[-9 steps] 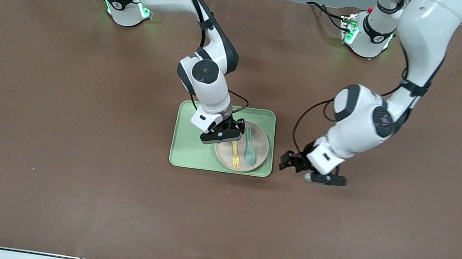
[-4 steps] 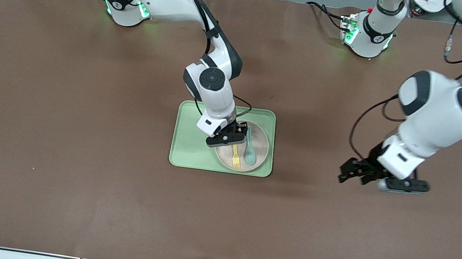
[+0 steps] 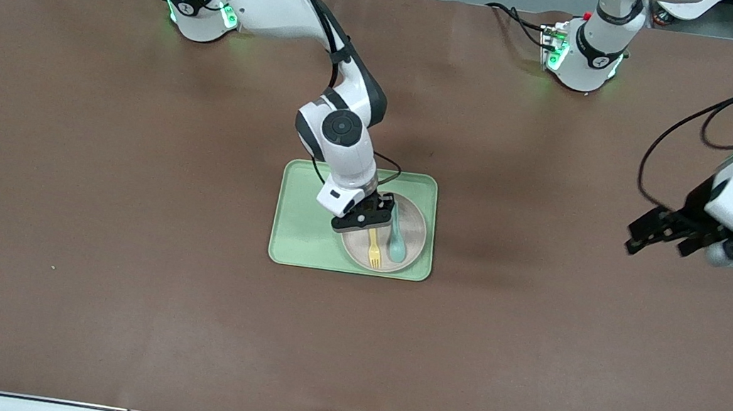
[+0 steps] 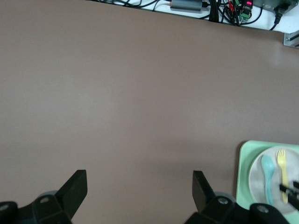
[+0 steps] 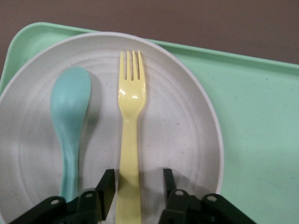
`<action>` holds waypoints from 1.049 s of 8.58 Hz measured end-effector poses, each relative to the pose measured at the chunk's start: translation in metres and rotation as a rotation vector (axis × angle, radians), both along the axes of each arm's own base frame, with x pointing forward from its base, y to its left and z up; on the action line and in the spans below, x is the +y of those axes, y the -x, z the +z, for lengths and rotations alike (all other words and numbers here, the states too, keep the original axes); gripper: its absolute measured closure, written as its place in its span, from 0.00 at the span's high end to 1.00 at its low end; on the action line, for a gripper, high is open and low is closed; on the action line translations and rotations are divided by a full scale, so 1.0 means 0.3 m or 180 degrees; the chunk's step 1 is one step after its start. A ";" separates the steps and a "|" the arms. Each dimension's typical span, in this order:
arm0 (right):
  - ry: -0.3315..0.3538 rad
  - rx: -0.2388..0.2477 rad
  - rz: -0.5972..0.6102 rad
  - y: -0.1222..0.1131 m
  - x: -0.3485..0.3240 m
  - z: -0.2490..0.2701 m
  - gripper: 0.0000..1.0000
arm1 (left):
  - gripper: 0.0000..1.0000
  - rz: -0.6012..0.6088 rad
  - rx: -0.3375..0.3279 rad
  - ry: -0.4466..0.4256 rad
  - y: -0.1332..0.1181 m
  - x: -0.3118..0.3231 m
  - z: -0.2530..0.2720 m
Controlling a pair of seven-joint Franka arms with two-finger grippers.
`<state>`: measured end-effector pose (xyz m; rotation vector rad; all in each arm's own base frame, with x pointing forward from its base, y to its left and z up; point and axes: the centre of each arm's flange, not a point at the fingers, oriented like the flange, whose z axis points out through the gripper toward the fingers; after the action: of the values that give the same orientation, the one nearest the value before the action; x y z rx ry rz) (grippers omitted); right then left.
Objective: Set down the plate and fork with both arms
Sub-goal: 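Lift the yellow fork with the right gripper and set it on the tray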
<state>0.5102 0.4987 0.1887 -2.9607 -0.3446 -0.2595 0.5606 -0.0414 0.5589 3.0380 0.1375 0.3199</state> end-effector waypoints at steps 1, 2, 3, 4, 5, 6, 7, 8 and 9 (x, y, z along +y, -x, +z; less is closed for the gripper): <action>0.0001 0.0001 -0.0011 -0.001 -0.001 0.000 0.26 | 1.00 -0.0073 0.0082 -0.0027 0.059 0.033 0.065; -0.0016 0.0015 -0.0104 -0.002 0.000 0.001 0.21 | 1.00 -0.0151 0.0185 -0.0106 0.106 0.051 0.113; -0.0035 0.0033 -0.0211 -0.001 0.001 0.002 0.20 | 1.00 -0.0247 0.0244 -0.0223 0.122 0.064 0.146; -0.0042 0.0048 -0.0278 -0.001 0.002 0.003 0.20 | 1.00 -0.0305 0.0220 -0.0276 0.106 0.069 0.174; -0.0049 0.0080 -0.0390 -0.002 0.003 0.007 0.20 | 1.00 -0.0324 0.0195 -0.0297 0.072 0.073 0.204; 0.0007 0.0178 -0.0494 -0.001 0.005 0.023 0.20 | 1.00 -0.0328 0.0198 -0.0307 0.033 0.073 0.225; 0.0111 0.0308 -0.0555 -0.003 0.003 0.078 0.20 | 1.00 -0.0356 0.0197 -0.0315 0.002 0.070 0.231; 0.0169 0.0413 -0.0612 -0.012 -0.013 0.179 0.20 | 1.00 -0.0405 0.0194 -0.0325 -0.014 0.068 0.232; 0.0128 0.0505 -0.0728 -0.028 -0.053 0.296 0.20 | 1.00 -0.0479 0.0182 -0.0340 -0.018 0.068 0.239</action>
<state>0.5185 0.4828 0.2776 -3.0343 0.0087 -0.0421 0.5661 -0.0209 0.6305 3.1403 -0.1080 0.2363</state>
